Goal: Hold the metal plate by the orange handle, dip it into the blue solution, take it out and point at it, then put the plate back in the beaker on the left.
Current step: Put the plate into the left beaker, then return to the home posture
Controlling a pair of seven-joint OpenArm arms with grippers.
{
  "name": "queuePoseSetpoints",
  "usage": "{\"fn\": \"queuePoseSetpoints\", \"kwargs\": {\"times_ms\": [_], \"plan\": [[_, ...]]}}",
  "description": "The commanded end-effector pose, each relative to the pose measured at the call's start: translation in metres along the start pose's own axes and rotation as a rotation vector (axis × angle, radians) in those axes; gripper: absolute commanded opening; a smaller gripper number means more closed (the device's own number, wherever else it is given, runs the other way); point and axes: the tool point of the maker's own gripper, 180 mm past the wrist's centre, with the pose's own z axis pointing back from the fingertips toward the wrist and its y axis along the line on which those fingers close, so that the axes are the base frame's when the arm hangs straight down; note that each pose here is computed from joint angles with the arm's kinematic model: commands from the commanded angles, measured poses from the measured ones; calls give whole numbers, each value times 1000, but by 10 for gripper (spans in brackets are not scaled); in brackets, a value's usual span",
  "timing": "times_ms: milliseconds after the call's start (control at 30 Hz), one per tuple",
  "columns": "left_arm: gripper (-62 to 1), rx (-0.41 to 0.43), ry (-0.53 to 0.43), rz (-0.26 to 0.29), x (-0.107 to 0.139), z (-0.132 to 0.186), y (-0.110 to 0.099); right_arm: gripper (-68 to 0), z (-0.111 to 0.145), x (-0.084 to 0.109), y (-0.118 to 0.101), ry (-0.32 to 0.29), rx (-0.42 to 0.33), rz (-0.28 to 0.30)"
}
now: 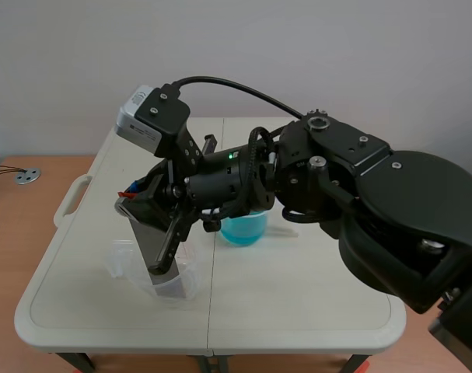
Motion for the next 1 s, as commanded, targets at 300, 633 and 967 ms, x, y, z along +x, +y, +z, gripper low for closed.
{"fn": "queuePoseSetpoints", "kwargs": {"times_ms": [300,633,967], "plan": [[-580,-8,2,2,-2,2,-3,-662,-1,7,-3,-11,3,19],[-579,-8,2,2,-2,2,-3,-589,-1,5,-5,2,-3,38],[-380,-8,3,2,-2,2,-3,-380,3,11,-17,11,-28,77]]}}
